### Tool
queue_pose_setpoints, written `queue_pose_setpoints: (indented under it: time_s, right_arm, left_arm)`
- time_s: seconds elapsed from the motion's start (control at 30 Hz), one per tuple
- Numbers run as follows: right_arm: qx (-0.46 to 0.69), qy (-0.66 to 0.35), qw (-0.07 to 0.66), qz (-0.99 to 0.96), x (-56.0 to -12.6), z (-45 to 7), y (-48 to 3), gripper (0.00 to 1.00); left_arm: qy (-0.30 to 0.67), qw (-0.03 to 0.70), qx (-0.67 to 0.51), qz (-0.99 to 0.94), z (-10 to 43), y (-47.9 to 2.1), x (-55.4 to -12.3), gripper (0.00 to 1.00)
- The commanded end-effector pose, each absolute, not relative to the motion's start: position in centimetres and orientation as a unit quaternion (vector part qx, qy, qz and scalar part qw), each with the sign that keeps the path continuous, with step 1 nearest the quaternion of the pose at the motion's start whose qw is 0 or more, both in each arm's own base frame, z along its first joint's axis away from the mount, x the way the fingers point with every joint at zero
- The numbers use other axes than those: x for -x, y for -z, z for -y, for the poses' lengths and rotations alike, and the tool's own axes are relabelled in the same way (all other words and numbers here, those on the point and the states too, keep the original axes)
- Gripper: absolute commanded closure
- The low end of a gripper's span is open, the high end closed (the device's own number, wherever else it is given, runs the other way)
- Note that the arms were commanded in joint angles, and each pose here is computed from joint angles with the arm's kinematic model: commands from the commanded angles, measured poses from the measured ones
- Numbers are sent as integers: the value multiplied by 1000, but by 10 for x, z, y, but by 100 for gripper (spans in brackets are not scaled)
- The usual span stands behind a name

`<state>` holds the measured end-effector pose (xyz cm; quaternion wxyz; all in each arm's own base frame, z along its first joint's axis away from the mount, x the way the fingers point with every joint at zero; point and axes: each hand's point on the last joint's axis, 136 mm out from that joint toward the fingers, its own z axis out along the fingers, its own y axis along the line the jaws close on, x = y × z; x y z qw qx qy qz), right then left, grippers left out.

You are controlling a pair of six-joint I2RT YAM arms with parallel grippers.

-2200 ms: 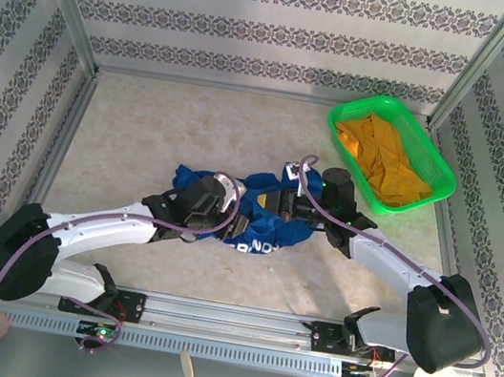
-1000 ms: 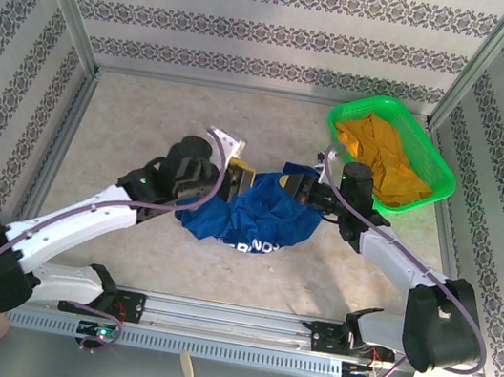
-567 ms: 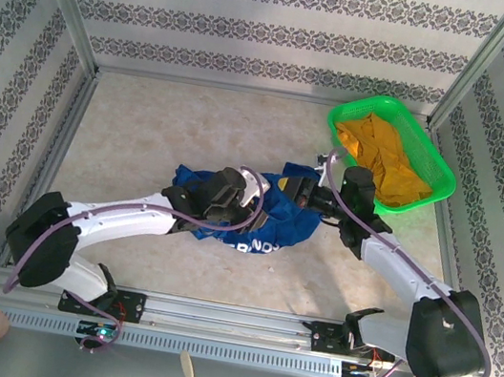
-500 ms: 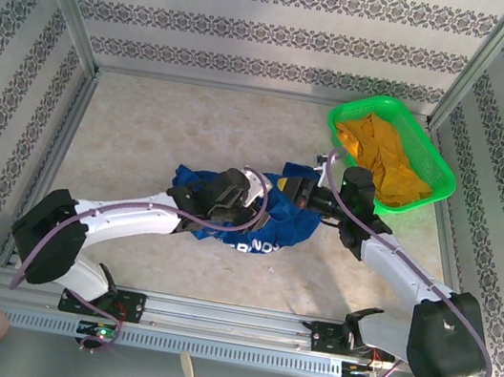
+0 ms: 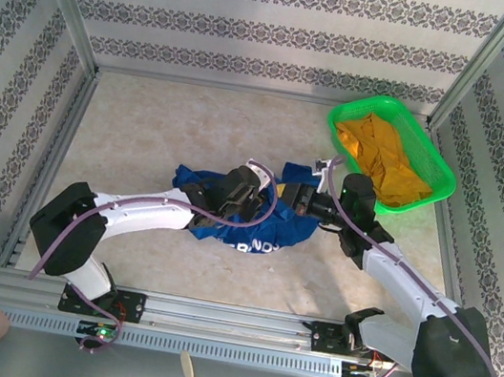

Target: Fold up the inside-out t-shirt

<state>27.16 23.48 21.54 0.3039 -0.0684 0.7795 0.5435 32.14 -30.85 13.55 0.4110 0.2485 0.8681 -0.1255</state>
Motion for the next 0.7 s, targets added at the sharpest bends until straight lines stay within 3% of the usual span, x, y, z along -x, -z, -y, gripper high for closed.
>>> queue_pose_setpoints:
  time_s: [0.0, 0.47, 0.53, 0.57, 0.67]
  right_arm:
    - [60, -537, 311, -782, -273, -231, -213, 100]
    - [-52, -447, 339, -826, -330, -204, -162, 99]
    - [-61, -444, 338, -828, -333, -199, -160, 56]
    - [-63, -445, 341, -826, -332, -196, -163, 44]
    - [-61, -439, 364, -819, -320, -185, -180, 35]
  left_arm:
    - [133, 442, -247, -852, 309, -162, -330, 100]
    - [372, 424, -323, -760, 305, -245, -230, 100]
    - [385, 420, -319, -757, 305, -246, -226, 100]
    - [390, 419, -319, -755, 306, -246, -225, 100]
    - [398, 415, -318, -753, 308, -246, -225, 100]
